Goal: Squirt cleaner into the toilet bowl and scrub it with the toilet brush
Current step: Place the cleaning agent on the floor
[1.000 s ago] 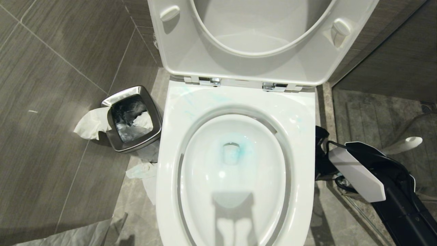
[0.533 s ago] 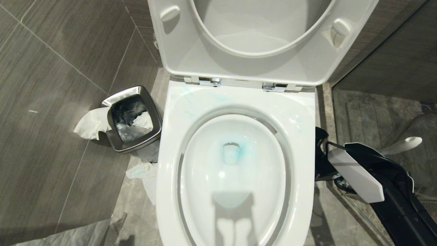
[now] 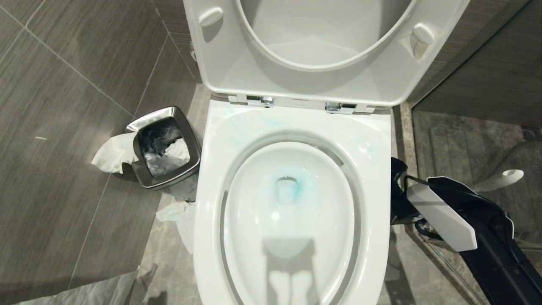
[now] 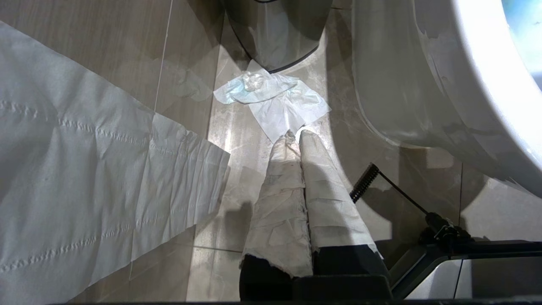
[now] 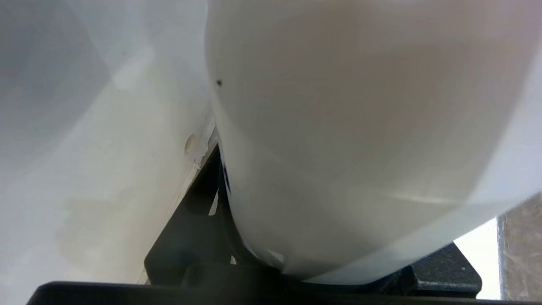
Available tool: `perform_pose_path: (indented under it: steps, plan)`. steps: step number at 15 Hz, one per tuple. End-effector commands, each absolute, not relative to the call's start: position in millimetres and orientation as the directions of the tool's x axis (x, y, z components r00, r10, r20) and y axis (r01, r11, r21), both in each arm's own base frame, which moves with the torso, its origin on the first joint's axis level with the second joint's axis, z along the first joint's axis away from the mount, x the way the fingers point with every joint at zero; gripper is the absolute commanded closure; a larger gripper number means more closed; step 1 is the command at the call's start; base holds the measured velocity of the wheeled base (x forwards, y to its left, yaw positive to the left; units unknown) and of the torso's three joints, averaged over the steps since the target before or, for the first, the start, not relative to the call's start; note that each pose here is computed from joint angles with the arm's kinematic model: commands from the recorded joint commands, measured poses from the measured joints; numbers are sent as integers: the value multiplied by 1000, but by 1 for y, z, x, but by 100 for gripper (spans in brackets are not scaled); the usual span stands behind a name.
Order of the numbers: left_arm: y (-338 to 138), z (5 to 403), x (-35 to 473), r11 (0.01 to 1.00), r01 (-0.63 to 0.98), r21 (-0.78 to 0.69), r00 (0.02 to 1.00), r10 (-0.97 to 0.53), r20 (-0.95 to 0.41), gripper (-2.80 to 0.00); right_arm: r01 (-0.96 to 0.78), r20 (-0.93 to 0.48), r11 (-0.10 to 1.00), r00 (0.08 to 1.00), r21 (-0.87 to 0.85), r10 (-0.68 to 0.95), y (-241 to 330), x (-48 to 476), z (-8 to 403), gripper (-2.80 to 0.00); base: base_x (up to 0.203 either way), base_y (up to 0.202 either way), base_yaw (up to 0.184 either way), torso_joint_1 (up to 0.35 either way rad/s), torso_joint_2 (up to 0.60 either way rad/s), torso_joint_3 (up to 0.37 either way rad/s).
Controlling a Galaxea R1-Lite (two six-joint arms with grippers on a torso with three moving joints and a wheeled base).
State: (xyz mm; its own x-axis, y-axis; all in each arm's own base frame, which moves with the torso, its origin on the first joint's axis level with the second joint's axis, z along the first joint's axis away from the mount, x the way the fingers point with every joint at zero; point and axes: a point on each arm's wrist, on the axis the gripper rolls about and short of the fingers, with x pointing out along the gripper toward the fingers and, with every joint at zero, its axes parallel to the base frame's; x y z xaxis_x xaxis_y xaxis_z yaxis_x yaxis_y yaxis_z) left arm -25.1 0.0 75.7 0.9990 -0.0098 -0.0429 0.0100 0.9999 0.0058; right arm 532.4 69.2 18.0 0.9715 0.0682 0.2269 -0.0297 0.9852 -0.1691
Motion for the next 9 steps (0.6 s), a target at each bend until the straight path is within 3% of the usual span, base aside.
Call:
perform_pose_path:
  steps: [1,9]
  plan:
    - [0,76,-25,1000,9,6,999,-9,-44,0,-28,235,985,970,-170,68,69,532,20,0,0,0,0,0,0,0]
    - [0,76,-25,1000,8,6,999,-8,-43,0,-22,242,984,968,-175,65,68,532,23,0,0,0,0,0,0,0]
